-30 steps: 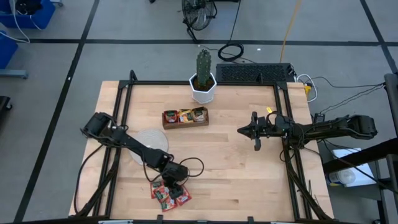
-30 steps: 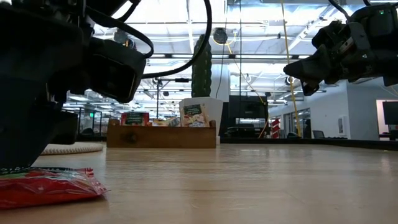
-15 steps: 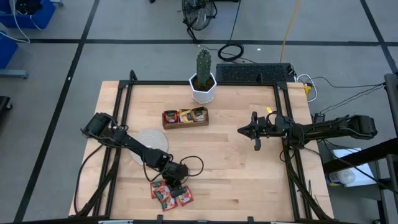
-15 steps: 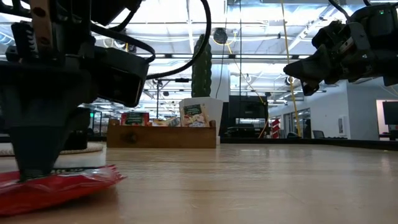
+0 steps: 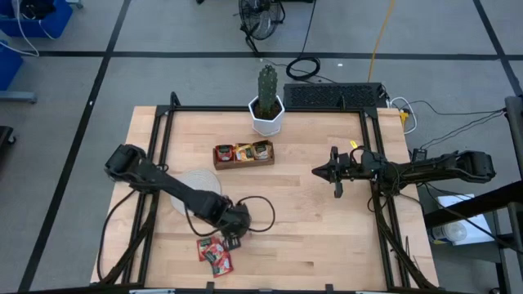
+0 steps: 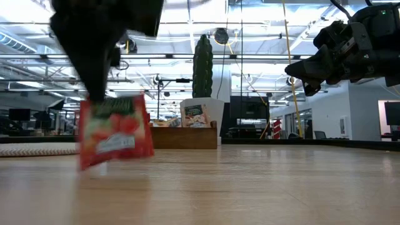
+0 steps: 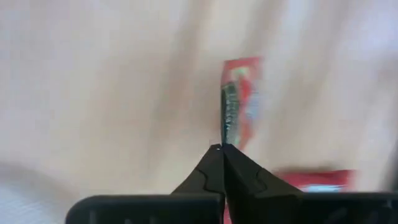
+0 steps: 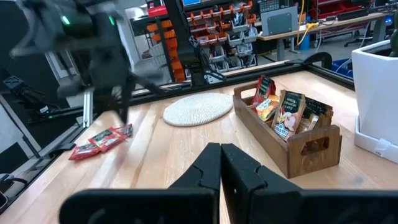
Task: Pick & Place Tea
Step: Put the red tea bag into the left section of the wooden organizer
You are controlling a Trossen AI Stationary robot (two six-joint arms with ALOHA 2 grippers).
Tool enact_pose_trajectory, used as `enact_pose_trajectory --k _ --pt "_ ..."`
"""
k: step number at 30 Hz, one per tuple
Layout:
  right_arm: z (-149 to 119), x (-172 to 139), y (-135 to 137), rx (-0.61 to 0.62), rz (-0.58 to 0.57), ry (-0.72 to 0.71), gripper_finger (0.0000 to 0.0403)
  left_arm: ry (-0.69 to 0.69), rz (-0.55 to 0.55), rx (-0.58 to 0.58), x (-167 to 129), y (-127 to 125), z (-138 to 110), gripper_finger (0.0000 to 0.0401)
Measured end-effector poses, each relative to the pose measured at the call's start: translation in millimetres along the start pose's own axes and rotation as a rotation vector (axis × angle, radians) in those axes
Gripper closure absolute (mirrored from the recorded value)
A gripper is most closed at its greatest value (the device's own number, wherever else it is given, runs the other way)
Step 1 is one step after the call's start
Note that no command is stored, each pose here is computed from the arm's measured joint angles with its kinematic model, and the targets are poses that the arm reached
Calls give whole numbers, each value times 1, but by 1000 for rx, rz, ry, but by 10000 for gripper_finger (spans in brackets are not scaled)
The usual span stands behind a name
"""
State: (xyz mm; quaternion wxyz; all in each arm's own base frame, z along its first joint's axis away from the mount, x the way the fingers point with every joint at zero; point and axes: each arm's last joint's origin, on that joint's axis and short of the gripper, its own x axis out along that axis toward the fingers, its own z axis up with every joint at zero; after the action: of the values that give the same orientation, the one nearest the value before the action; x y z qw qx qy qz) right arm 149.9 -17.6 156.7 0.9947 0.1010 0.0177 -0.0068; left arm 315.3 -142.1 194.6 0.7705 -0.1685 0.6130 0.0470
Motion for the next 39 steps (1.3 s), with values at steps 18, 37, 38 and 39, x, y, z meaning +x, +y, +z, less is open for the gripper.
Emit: enact_pose_trajectory --k 18,37,38,39 --pt "0 0 0 0 0 1 403 112 821 371 -103 77 48 400" --pt "0 0 0 0 0 0 403 -185 419 298 -140 192 22 401" --pt "0 0 0 0 0 0 403 -177 415 292 -137 193 17 401" --pt "0 0 0 0 0 1 403 -162 414 289 -133 194 14 401"
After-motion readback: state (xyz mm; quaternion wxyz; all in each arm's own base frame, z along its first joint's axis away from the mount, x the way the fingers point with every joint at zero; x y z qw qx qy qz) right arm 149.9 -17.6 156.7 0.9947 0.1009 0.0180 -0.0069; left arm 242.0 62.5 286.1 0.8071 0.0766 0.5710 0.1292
